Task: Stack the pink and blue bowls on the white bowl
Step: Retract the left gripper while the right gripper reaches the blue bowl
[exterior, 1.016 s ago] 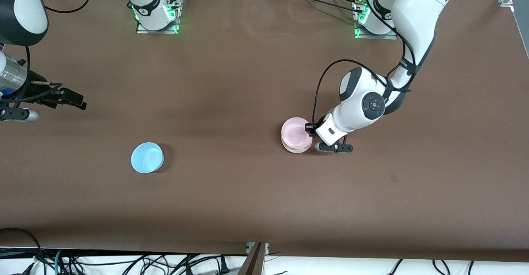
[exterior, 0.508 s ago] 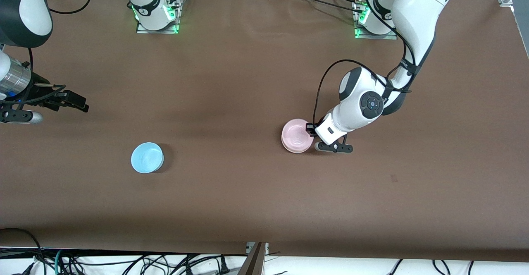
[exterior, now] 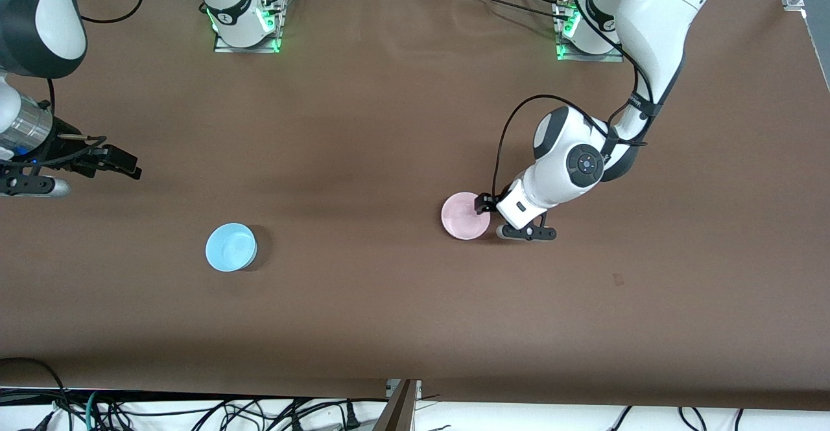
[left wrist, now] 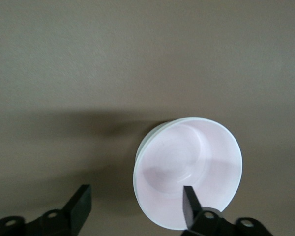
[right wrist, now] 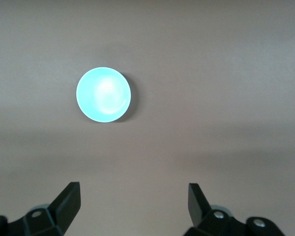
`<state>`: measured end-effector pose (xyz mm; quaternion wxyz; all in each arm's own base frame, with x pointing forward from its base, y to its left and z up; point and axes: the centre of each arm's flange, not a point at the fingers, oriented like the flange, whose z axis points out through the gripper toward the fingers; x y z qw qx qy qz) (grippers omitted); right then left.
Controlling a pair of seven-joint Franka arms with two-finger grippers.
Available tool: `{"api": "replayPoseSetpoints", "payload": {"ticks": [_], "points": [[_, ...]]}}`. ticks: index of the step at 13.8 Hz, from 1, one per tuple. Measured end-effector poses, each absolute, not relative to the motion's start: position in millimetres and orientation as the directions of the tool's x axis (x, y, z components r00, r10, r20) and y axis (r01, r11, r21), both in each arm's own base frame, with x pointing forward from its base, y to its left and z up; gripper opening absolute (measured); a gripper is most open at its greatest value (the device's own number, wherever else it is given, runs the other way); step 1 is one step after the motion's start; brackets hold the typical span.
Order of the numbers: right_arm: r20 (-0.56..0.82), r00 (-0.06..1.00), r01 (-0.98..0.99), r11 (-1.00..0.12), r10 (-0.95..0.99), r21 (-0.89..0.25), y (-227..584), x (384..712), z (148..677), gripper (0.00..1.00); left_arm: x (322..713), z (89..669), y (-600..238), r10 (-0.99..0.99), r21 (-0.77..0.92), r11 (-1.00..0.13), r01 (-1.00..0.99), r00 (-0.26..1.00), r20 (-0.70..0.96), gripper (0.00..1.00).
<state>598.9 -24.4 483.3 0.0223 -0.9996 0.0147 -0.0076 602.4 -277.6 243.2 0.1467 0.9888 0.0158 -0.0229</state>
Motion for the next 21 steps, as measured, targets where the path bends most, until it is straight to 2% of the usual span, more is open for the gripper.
{"api": "replayPoseSetpoints", "payload": {"ticks": [1,2,7,11,17,21], "points": [[0.021,1.0,-0.01,-0.999,-0.011,-0.044,-12.8,603.9,475.7,0.95,608.2,250.0,-268.3,0.04,0.289,-0.956,0.051,0.998,-0.041,0.99],[0.034,0.999,0.006,-0.999,0.004,-0.042,1.6,611.2,464.2,0.92,615.3,258.7,-253.0,0.061,0.281,-0.957,0.069,0.997,-0.038,1.0],[0.083,0.995,-0.051,-0.998,-0.054,-0.04,76.1,643.7,377.5,0.91,654.9,343.1,-107.6,0.218,0.176,-0.958,0.228,0.973,-0.075,1.0],[0.074,0.997,-0.033,-0.999,-0.035,-0.028,104.5,652.7,299.7,0.91,660.3,421.7,5.9,0.292,0.081,-0.951,0.297,0.954,-0.075,1.0],[0.089,0.996,-0.017,-1.0,-0.018,-0.018,115.6,656.0,228.3,0.9,636.5,532.8,20.3,0.23,0.012,-0.973,0.232,0.968,-0.103,1.0],[0.074,0.997,0.003,-1.0,0.002,-0.014,128.6,651.9,217.1,0.88,619.8,575.9,18.6,0.225,0.014,-0.974,0.227,0.969,-0.098,1.0]]}}
